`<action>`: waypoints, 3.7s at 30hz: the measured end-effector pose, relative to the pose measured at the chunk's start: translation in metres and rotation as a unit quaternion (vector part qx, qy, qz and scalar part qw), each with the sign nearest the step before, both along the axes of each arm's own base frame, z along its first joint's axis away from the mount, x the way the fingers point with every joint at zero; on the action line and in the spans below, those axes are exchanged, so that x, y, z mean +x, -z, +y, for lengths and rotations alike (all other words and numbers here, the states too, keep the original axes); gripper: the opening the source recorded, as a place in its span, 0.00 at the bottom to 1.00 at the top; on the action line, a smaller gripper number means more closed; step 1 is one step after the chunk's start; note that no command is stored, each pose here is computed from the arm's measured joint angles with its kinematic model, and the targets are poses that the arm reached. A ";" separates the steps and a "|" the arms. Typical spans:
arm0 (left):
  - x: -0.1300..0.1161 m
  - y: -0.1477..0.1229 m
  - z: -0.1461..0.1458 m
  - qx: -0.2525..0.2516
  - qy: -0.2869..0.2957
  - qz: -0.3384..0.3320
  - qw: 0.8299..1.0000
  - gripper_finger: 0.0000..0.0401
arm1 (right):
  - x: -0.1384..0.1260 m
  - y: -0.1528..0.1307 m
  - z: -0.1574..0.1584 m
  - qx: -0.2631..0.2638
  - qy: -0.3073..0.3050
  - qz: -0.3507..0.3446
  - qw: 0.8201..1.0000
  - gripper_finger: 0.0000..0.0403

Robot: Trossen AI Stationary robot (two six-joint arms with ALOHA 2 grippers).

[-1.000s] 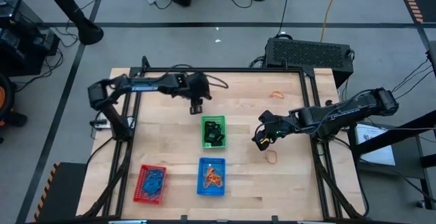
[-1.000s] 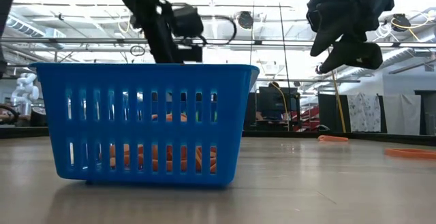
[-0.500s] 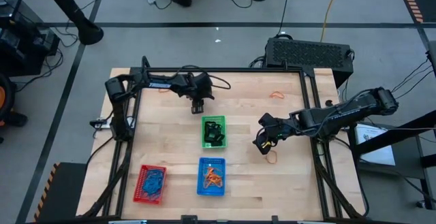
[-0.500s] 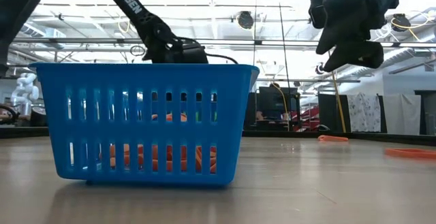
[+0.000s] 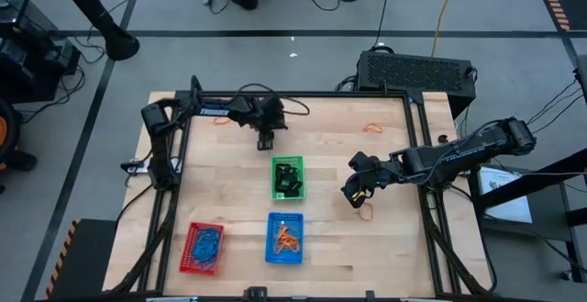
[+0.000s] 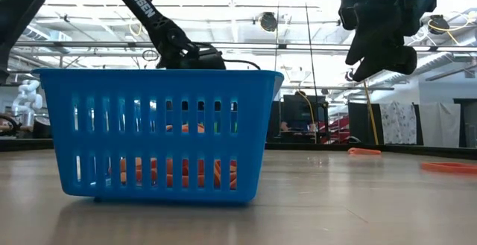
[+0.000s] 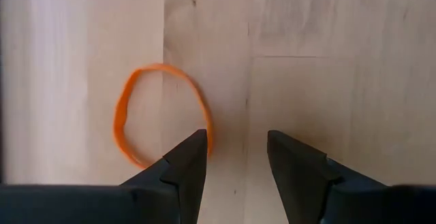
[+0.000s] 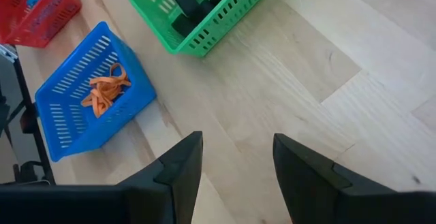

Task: Sort rubber bands into baskets
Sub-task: Put the orange rubberband into the blue bin

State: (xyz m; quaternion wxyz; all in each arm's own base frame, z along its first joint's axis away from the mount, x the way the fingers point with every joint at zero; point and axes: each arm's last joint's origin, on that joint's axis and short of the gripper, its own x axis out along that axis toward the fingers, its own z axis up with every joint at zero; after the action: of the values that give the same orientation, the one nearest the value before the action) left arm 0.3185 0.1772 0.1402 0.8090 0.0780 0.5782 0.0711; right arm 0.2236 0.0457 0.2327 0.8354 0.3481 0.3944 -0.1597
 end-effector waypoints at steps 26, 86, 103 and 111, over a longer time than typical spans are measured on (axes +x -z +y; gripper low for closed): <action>-0.009 -0.002 0.027 -0.127 -0.096 -0.012 0.987 0.02 | 0.000 0.000 0.000 0.004 0.001 0.000 1.000 0.42; 0.061 -0.097 -0.201 -0.099 -0.027 -0.128 0.986 0.38 | -0.007 0.086 0.085 0.001 0.032 0.207 0.978 0.42; 0.039 -0.128 -0.209 -0.184 0.012 -0.177 0.967 0.37 | -0.014 0.077 0.080 0.015 0.060 0.215 0.975 0.00; 0.035 -0.131 -0.205 -0.216 0.006 -0.345 0.913 0.37 | -0.004 0.031 0.077 0.095 0.006 0.052 0.994 0.00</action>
State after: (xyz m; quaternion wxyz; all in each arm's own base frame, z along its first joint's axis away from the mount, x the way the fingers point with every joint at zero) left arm 0.3538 -0.0275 0.2711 0.9559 -0.1241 0.2636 -0.0381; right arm 0.2201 0.1230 0.2017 0.7758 0.4195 0.4486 -0.1448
